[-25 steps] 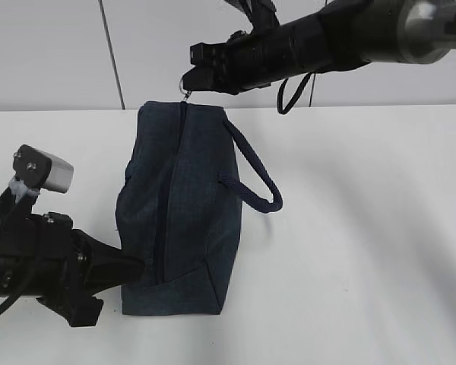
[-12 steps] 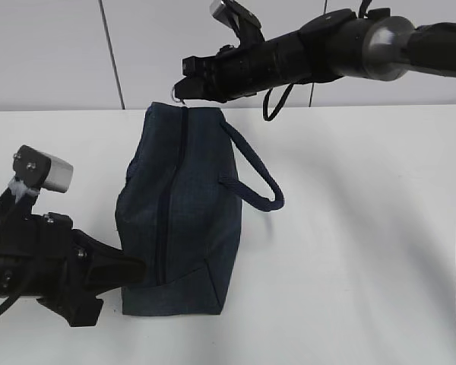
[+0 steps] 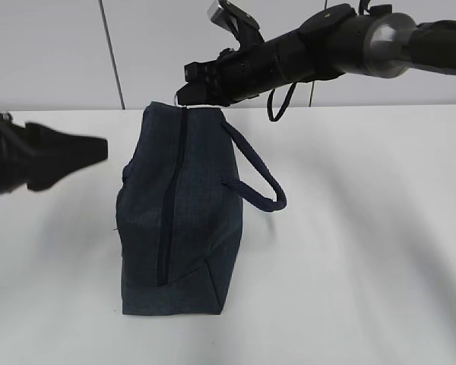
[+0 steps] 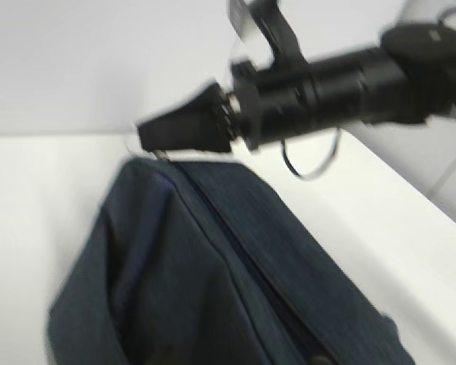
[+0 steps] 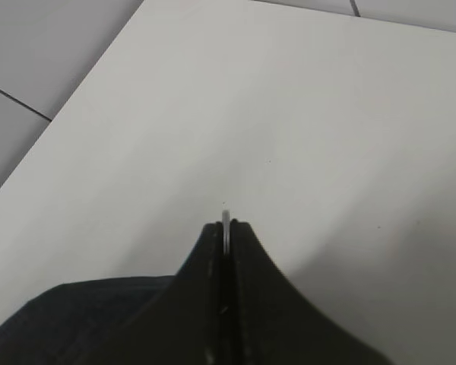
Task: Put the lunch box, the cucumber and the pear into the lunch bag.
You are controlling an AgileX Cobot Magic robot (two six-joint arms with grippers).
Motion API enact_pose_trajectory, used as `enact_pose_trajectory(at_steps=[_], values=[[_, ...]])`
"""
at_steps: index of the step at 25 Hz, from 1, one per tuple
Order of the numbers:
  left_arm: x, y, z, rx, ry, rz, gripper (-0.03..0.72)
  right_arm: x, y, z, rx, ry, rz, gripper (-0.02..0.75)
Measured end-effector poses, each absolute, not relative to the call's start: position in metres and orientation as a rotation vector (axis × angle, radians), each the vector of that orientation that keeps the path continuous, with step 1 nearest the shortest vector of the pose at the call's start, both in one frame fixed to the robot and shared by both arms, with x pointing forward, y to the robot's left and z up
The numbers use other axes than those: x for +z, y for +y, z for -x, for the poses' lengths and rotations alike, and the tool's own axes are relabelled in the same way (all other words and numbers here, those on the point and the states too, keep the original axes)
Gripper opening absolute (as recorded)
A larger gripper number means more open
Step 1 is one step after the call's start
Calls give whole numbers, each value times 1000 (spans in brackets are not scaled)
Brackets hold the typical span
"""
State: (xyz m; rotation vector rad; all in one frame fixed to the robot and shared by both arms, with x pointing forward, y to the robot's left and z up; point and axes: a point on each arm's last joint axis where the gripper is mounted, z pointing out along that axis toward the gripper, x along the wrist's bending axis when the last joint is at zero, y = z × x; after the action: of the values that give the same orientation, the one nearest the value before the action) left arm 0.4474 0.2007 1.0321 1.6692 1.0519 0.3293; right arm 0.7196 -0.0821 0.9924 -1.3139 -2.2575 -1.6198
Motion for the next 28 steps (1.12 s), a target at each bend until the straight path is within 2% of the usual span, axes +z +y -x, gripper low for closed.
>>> enact_pose_trajectory(at_steps=[5,13,24,28], values=[[1056,197,-492,412,1132,-1598,309,993,-82,-719,-1618,-2258,1311,6],[1035,175,-557,289,1208,-1596,295,993,-82,-719,-1612,-2254,1312,6],[1021,154,-567,294,1237,-1643,288,993,-82,-719,-1614,-2253,1312,6],[1019,155,-568,286,1258,-1635,251,993,-82,-719,-1614,-2253,1312,5]])
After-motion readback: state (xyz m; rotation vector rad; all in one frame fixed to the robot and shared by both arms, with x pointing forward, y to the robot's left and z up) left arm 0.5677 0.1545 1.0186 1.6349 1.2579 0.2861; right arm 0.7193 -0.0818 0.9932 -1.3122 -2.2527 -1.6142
